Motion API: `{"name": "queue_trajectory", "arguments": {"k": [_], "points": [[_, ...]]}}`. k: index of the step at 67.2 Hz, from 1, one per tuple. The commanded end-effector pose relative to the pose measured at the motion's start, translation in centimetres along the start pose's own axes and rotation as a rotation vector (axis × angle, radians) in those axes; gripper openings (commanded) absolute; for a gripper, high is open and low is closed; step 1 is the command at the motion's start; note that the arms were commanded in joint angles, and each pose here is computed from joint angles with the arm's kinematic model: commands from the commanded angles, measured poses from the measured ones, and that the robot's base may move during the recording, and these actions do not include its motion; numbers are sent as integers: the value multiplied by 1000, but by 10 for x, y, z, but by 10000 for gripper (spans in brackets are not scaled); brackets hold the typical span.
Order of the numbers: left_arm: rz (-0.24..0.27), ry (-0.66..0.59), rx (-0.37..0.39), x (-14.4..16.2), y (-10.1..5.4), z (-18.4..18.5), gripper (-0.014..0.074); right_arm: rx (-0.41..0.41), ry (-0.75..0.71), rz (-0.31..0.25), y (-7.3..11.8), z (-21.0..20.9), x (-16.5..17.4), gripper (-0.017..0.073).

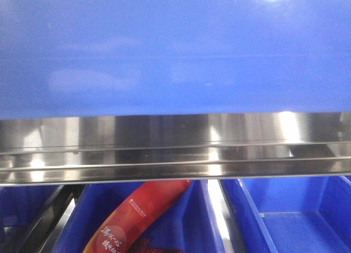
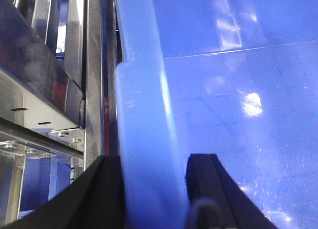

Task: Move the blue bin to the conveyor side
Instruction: 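Lift the blue bin with both grippers and pull it off the shelf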

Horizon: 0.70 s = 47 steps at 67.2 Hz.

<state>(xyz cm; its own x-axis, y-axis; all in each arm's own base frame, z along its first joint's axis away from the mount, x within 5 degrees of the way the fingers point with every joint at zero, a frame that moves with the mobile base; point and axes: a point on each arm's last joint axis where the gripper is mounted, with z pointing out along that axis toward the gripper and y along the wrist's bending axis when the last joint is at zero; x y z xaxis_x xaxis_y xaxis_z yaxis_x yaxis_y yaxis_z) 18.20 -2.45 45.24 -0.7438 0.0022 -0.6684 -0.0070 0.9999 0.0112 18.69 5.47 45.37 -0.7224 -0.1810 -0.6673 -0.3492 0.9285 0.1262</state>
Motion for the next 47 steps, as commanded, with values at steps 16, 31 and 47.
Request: {"name": "queue_trajectory", "arguments": {"k": [16, 31, 47], "points": [[10, -112, 37, -6, -2, -13, -8, -34, -98, -24, 6, -10, -5, -78], [10, -112, 37, -6, -2, -13, -8, -34, -98, -24, 6, -10, -5, -78], [10, -112, 37, -6, -2, -13, -8, -34, -98, -24, 6, -10, -5, -78]]}}
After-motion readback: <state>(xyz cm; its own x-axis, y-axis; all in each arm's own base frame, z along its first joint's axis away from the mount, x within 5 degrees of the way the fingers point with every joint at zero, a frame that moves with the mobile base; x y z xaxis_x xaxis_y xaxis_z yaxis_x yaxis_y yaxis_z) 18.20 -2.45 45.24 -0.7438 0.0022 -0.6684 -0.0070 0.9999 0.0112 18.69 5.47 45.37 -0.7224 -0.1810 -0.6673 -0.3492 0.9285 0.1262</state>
